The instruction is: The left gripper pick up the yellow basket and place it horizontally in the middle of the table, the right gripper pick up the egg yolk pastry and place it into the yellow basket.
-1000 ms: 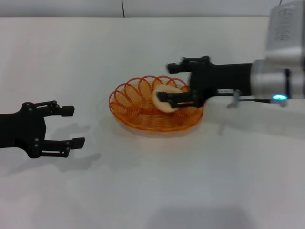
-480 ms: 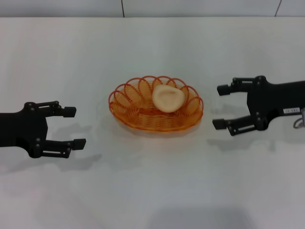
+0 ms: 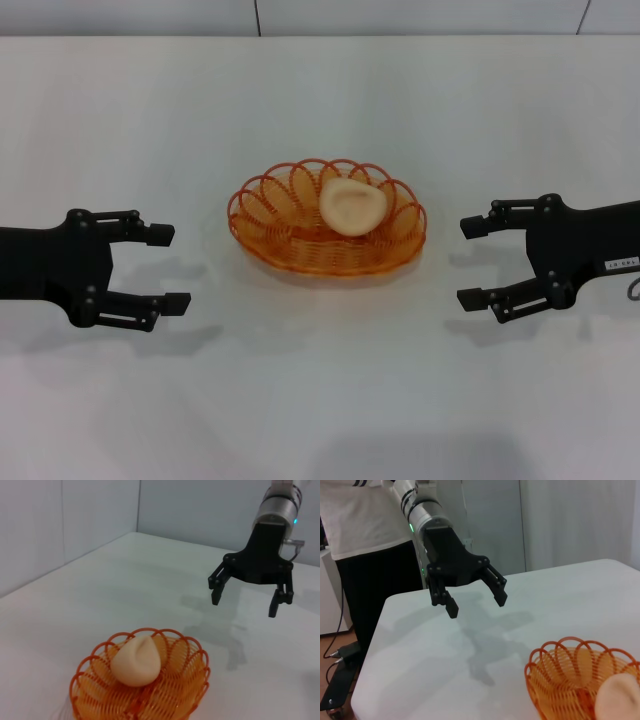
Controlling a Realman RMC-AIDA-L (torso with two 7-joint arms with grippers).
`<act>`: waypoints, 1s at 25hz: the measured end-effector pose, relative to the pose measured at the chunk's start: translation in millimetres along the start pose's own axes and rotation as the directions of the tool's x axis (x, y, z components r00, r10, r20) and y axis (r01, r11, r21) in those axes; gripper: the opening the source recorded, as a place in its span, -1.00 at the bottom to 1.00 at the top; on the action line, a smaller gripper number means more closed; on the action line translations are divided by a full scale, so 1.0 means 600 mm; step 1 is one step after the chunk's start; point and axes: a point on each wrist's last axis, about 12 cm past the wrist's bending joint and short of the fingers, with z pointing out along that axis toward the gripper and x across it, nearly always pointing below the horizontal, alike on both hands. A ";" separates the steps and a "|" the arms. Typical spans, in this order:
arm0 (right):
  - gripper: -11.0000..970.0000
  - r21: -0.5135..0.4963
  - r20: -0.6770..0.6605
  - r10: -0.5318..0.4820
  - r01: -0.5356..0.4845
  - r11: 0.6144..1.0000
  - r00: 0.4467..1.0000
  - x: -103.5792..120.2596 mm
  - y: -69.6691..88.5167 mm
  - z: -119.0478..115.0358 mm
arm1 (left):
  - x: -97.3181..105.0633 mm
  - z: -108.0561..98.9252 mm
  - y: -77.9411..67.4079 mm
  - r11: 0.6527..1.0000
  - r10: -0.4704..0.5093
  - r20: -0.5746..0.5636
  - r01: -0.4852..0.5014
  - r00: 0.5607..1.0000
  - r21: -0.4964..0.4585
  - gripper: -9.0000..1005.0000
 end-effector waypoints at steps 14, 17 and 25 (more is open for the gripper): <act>0.83 0.019 -0.014 0.011 -0.011 1.000 1.000 0.011 0.001 -0.003 | -0.005 0.000 0.005 1.000 -0.004 -0.006 0.004 1.000 -0.001 0.71; 0.83 0.021 -0.023 0.016 -0.016 1.000 1.000 0.013 0.001 -0.004 | -0.004 0.000 0.005 1.000 -0.006 -0.010 0.006 1.000 -0.002 0.71; 0.83 0.022 -0.025 0.019 -0.018 1.000 1.000 0.013 0.001 -0.003 | -0.002 -0.002 0.004 1.000 -0.009 -0.015 0.009 1.000 -0.004 0.71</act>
